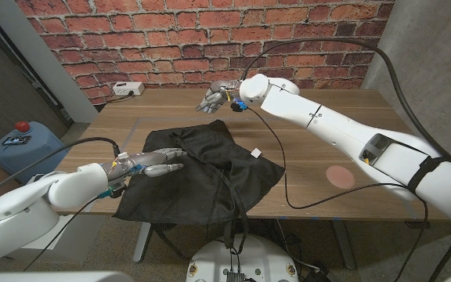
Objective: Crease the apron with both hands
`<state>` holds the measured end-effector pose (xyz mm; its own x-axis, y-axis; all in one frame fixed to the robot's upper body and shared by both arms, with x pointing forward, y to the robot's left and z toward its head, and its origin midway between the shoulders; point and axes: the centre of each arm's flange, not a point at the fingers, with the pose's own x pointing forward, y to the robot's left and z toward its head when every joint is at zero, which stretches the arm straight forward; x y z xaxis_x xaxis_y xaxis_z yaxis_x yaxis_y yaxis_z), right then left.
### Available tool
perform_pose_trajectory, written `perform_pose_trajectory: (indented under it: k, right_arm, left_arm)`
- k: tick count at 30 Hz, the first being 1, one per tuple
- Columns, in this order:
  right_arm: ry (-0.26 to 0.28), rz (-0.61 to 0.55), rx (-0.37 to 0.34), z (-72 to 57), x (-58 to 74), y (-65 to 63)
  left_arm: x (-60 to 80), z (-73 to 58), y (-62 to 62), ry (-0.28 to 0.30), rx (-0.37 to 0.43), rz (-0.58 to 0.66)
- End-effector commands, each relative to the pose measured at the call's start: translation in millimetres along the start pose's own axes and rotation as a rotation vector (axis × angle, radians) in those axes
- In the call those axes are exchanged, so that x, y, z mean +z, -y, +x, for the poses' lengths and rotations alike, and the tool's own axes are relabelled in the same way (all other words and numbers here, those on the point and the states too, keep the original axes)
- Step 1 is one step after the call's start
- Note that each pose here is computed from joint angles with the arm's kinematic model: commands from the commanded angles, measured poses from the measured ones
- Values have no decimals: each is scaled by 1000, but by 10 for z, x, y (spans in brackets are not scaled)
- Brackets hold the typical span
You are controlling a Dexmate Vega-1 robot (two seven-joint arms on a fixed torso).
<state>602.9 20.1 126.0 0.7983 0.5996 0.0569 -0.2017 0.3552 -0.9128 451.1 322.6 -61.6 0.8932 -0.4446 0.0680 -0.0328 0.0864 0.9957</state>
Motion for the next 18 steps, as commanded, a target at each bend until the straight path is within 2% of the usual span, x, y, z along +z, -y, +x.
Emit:
perform_pose_trajectory:
  k: [1, 14, 18]
  right_arm:
    - [-14, 16, -50, -76, -159, 46]
    - [0, 62, -128, -225, -418, 83]
    - [4, 74, -144, -257, -452, 92]
  left_arm:
    - [39, 185, -78, 39, 51, -2]
    - [52, 348, -102, 53, 87, -16]
    - [58, 371, -125, 58, 97, -21]
